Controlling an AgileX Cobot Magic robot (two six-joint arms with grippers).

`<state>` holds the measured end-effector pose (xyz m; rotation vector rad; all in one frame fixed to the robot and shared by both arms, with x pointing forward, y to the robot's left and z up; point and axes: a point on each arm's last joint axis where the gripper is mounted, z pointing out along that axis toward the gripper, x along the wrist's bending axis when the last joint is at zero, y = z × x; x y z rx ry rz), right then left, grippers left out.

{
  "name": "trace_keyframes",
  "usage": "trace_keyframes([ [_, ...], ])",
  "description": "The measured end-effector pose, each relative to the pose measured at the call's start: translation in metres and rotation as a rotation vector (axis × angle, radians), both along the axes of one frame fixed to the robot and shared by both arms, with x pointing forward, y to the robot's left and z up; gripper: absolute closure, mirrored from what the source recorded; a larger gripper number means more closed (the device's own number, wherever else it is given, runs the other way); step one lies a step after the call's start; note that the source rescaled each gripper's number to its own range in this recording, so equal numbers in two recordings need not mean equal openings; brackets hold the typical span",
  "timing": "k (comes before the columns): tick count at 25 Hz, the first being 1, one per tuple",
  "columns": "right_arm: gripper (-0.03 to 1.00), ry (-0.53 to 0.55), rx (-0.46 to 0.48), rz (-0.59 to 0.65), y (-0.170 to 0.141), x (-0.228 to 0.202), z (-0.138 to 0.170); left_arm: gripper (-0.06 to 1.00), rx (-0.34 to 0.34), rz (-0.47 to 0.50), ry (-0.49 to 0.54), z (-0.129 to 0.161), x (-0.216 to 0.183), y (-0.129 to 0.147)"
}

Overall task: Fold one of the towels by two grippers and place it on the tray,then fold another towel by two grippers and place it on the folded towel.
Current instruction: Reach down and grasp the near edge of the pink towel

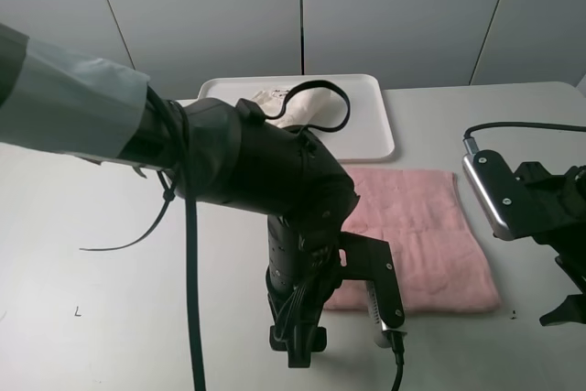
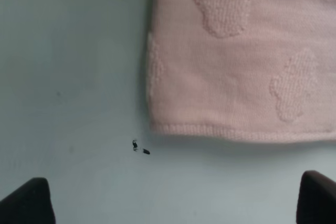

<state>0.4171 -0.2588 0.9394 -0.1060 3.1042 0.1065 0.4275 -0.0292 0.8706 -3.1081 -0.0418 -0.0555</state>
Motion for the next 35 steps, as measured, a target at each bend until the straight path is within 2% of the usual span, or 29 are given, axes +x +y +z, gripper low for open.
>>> trace_keyframes([
  [14,-0.03,0.047,-0.01,0.023,0.001,0.005,-0.014,-0.06,-0.047,0.001,-0.035,0.0,0.003,-0.004],
  [35,-0.03,0.097,-0.002,0.046,0.003,0.006,-0.024,-0.06,-0.024,-0.012,-0.024,0.0,0.002,-0.002],
])
